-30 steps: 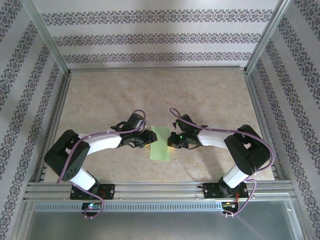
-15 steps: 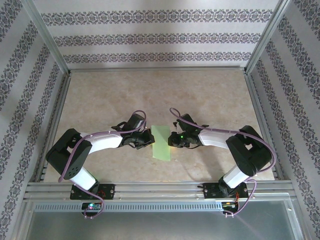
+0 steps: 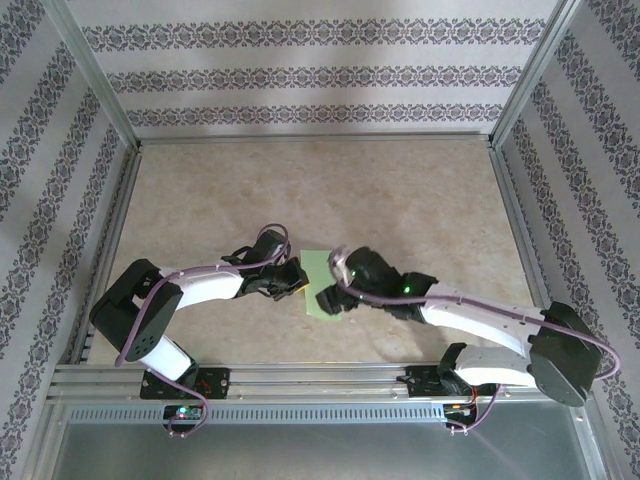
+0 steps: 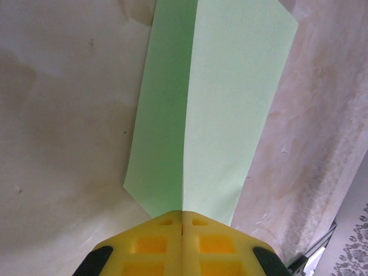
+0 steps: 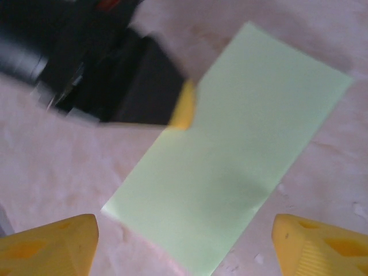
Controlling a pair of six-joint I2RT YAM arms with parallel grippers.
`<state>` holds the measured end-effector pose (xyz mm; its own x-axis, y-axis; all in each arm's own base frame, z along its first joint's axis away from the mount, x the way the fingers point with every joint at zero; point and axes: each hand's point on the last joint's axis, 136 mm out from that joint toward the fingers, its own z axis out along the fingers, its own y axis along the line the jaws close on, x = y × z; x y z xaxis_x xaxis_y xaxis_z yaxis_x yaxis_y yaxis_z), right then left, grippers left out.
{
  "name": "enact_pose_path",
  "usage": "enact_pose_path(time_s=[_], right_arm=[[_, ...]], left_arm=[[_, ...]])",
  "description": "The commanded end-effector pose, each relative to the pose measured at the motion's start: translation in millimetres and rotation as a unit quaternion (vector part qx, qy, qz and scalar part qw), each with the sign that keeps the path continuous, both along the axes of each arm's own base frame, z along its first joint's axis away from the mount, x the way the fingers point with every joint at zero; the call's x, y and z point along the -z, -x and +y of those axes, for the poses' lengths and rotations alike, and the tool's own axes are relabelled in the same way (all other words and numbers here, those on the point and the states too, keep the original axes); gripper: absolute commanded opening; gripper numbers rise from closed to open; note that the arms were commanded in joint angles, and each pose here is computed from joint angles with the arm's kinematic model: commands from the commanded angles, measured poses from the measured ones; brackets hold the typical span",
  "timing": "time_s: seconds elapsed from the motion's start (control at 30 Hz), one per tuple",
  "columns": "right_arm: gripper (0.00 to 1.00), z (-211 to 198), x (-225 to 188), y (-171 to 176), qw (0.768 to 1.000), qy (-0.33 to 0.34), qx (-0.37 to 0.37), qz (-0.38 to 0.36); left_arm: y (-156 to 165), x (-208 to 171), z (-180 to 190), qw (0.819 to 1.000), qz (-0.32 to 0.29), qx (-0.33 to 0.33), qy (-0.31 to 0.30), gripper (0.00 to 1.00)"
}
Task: Fold a paper plane with a square sheet of paper (fold left side to right side)
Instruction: Third fold the triangle at the center of the table.
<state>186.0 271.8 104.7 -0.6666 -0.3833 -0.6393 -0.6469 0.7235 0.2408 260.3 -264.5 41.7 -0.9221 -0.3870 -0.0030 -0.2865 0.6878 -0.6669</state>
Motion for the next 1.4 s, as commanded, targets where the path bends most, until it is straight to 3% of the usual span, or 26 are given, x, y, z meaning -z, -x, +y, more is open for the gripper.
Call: enact_pose_path(time_s=[0.0, 0.3, 0.63, 0.8, 0.97, 1.17, 1.37], right_arm=[[0.82, -12, 18, 9, 0.992, 0.089, -0.029, -0.083], [0.84, 18, 48, 26, 0.96, 0.203, -0.107, -0.163], [0.6, 47, 52, 10, 0.949, 0.224, -0.112, -0.19], [0.4, 52, 49, 9, 0.95, 0.217, -0.117, -0.191], [0.01, 51, 49, 18, 0.957, 0.2, -0.13, -0.165], [0.0, 41, 55, 33, 0.977, 0.146, -0.139, -0.073], [0.0, 40, 56, 42, 0.987, 0.082, -0.134, 0.017]], left_arm=[[-2, -7, -7, 1.0, -0.006, -0.014, 0.019, 0.0], [-2, -6, -10, 1.0, 0.0, -0.008, 0.022, 0.0], [1, -4, -11, 1.0, 0.005, 0.0, 0.021, 0.0], [2, -3, -12, 1.0, 0.006, 0.005, 0.02, 0.0], [2, -3, -10, 1.0, 0.003, 0.011, 0.011, 0.02], [0, -14, -5, 1.0, -0.01, 0.02, 0.011, 0.24], [-7, -39, 23, 0.999, -0.041, 0.015, -0.011, 0.33]])
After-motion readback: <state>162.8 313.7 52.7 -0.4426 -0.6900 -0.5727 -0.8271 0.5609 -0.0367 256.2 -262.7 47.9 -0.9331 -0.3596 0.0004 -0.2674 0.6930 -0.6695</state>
